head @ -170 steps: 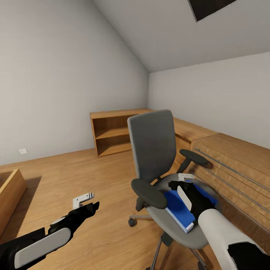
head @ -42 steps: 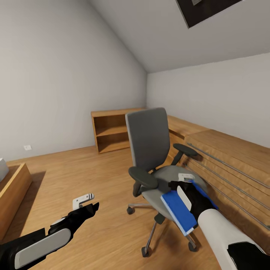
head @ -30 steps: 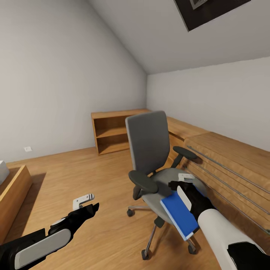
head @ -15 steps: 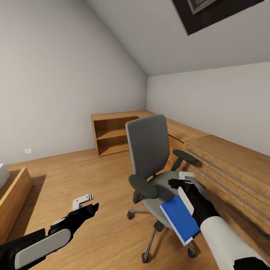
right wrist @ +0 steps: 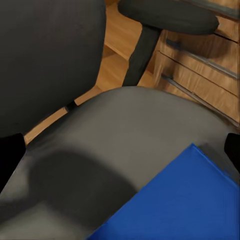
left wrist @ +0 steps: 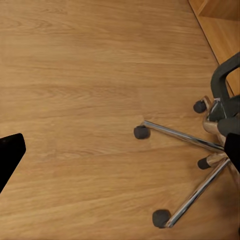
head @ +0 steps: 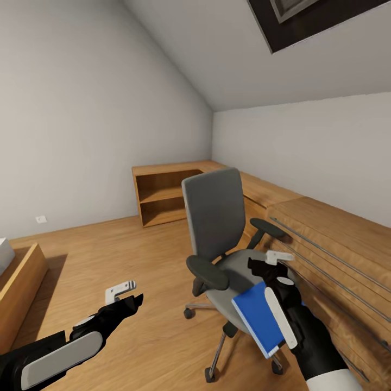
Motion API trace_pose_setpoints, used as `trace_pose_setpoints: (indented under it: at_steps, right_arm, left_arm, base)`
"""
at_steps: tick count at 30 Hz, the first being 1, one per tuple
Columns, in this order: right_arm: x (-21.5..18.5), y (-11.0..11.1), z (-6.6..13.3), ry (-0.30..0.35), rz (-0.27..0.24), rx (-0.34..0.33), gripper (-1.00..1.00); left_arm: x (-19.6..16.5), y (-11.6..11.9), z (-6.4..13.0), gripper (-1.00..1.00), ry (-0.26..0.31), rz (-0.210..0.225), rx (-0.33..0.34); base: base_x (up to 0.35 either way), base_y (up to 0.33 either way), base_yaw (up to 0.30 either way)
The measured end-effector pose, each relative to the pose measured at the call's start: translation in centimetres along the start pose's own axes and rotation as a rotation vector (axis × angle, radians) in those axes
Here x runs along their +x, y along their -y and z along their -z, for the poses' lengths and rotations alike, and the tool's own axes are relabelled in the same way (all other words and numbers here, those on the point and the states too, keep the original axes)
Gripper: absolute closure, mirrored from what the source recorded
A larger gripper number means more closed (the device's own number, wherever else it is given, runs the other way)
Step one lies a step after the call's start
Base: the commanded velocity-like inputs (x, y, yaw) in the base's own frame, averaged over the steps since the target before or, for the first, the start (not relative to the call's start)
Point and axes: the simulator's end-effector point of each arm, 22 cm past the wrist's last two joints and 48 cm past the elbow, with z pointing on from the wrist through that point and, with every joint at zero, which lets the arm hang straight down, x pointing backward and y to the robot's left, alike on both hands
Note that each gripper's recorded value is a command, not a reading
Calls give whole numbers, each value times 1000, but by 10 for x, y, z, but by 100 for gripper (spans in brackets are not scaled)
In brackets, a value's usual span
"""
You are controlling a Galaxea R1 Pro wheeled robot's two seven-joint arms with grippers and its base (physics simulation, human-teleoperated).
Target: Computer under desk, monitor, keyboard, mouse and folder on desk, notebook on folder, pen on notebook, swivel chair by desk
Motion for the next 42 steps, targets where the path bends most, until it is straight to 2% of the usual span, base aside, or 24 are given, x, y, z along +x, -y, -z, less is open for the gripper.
trace_pose_setpoints:
  at_steps: [3, 6, 11, 17, 29, 42]
  right_arm:
    - [-9, 5, 8, 27, -19, 3, -100]
    - [-16, 26, 12, 42, -68, 36, -100]
    - [-15, 31, 12, 40, -83, 45, -100]
    - [-13, 31, 12, 38, -84, 46, -100]
    - [-11, 30, 11, 32, -85, 43, -100]
    - [-9, 28, 11, 26, -95, 35, -100]
  left_arm:
    - [1, 1, 0, -100, -1, -1, 2]
    - [2, 1, 0, -100, -3, -2, 5]
    - [2, 2, 0, -100, -4, -1, 6]
    - [2, 1, 0, -100, -4, -2, 5]
    - [2, 1, 0, -100, -4, -3, 5]
    - [3, 1, -1, -100, -5, -2, 4]
  base:
    - [0, 0, 0]
    - [0, 0, 0]
    - [0, 0, 0]
    - [-101, 94, -24]
    - [-246, 224, -198]
    - [-285, 89, -20]
